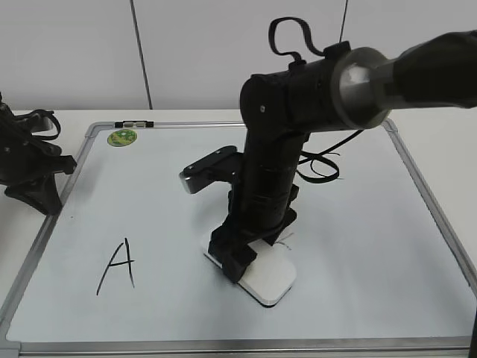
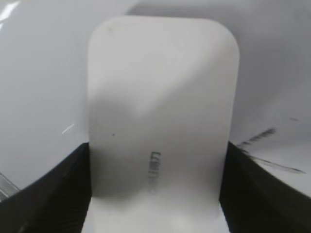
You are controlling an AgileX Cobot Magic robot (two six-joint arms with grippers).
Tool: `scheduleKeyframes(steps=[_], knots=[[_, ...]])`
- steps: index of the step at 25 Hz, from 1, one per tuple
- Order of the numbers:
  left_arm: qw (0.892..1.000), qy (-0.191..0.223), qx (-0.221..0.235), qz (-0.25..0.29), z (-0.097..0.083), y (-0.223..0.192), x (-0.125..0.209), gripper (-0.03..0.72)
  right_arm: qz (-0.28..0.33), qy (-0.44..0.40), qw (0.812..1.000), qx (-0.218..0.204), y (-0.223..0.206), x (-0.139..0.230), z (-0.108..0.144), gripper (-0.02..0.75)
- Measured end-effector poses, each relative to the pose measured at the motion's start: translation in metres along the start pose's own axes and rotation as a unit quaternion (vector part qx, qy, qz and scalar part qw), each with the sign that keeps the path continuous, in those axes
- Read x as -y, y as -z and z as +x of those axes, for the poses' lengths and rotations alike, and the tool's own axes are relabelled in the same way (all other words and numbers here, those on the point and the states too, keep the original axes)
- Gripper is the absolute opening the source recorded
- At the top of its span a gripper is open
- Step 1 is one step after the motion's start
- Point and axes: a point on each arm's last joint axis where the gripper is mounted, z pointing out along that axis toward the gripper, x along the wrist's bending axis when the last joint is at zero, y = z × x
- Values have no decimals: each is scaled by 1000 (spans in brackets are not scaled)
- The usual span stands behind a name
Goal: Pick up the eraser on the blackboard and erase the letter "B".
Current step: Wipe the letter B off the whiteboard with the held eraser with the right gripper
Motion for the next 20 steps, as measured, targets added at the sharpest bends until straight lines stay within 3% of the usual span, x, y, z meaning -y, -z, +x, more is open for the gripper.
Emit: scheduleKeyframes(steps=[5,20], knots=[[1000,0,0,0,0,0,0,12,4,38,999,7,-4,-4,24,565],[1000,-2,-3,-1,0,0,0,12,4,-22,999,30,-1,-1,4,564]])
